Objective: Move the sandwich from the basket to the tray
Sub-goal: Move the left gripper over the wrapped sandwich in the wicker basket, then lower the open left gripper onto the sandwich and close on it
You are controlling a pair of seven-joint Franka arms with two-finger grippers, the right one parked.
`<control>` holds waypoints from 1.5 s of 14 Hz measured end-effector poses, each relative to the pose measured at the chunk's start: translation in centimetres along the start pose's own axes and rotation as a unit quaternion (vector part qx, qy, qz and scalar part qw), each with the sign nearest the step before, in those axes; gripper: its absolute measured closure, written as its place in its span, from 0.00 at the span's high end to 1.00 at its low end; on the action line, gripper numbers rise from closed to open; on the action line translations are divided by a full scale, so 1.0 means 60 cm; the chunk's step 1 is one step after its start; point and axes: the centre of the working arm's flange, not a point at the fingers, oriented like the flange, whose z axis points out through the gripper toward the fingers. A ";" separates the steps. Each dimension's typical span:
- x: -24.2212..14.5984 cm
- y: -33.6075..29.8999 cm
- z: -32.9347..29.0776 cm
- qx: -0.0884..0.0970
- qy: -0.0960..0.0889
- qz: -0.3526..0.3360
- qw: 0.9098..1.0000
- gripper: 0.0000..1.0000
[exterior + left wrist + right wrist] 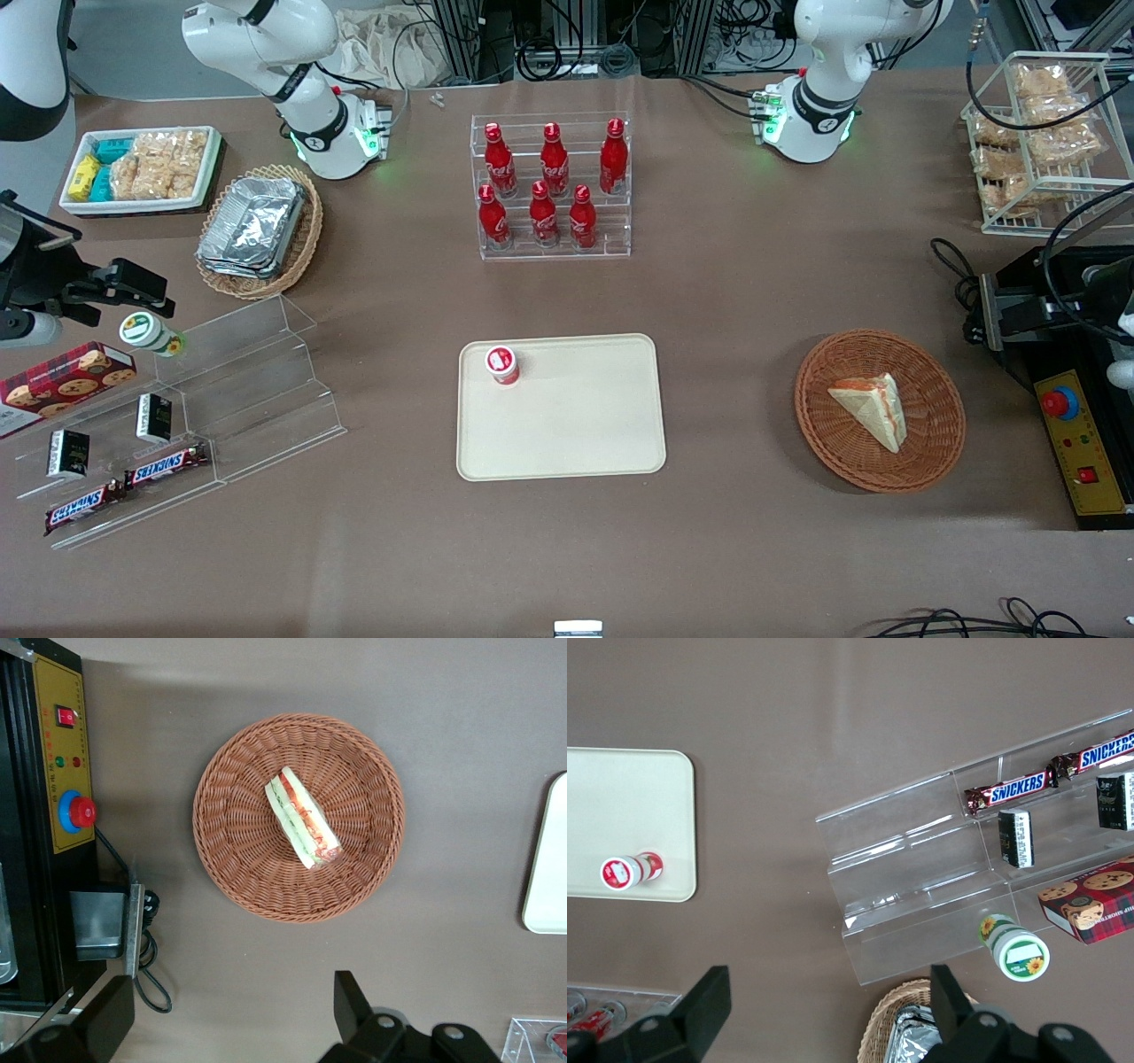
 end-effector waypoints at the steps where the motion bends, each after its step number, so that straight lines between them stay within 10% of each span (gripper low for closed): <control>1: 0.000 0.000 -0.001 0.000 0.001 0.000 1.000 1.00; 13: 0.045 0.060 0.146 -0.001 0.035 -0.074 0.997 1.00; 21: 0.066 0.160 0.306 0.023 -0.011 -0.210 0.977 1.00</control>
